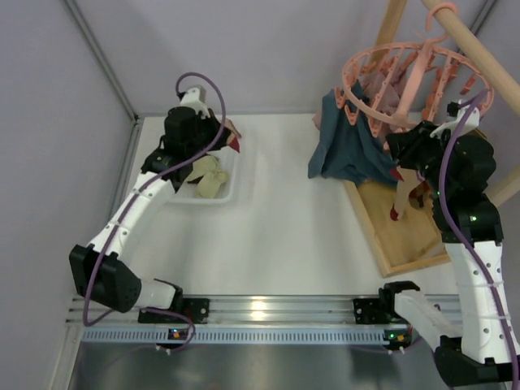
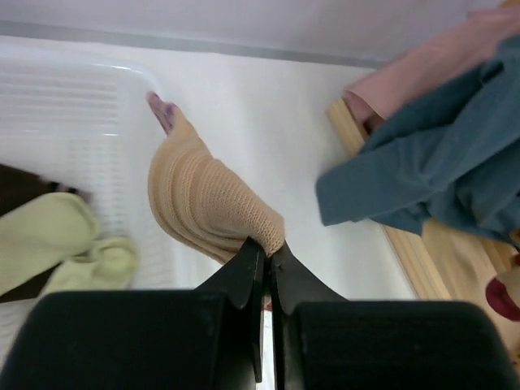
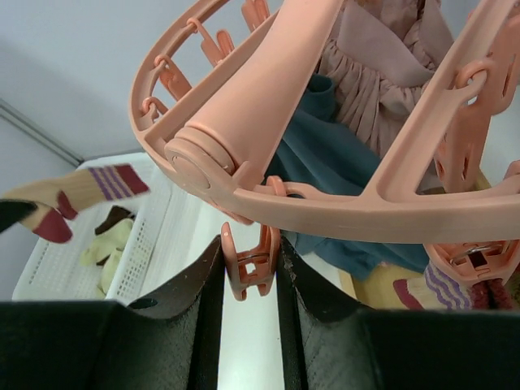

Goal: Remove the socks clipped to the hanger

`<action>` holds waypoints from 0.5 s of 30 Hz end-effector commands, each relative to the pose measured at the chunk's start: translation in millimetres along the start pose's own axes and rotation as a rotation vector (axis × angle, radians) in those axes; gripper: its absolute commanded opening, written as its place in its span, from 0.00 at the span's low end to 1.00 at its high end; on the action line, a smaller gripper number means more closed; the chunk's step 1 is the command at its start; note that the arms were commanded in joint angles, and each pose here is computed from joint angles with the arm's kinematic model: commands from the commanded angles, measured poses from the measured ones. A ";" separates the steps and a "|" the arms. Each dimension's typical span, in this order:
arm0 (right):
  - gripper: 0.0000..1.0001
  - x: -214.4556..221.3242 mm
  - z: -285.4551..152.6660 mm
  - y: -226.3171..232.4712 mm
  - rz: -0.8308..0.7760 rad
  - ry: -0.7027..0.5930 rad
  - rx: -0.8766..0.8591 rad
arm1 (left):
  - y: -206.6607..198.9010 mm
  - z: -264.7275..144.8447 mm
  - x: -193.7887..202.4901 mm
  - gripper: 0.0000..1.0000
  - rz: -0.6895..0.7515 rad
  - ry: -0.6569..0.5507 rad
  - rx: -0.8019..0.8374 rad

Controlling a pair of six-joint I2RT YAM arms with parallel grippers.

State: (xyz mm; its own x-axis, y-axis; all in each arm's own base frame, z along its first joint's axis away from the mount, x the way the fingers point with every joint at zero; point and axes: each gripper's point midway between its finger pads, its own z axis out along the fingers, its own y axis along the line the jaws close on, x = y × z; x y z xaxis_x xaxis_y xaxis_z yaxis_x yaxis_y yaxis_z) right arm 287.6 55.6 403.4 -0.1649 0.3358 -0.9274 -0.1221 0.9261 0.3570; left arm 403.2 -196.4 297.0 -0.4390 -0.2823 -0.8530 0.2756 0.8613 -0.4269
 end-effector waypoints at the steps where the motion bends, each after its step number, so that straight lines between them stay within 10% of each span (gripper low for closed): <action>1: 0.00 -6.7 1.0 7.8 0.018 -0.034 -0.052 | 27.0 -32.0 -25.2 0.00 0.035 -0.006 -0.109; 15: 0.00 16.7 10.2 21.4 0.063 0.040 -0.147 | 119.2 -29.4 51.7 0.00 -0.083 0.157 -0.390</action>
State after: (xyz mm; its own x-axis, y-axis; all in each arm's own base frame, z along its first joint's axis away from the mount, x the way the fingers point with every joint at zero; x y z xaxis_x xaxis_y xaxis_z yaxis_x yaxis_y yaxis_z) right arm 295.8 72.1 399.1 -0.1625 0.3797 -0.9107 -0.2051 0.8898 0.4076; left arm 386.3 -103.9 259.5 -0.4979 -0.3035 -0.8124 0.0025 0.9363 -0.3513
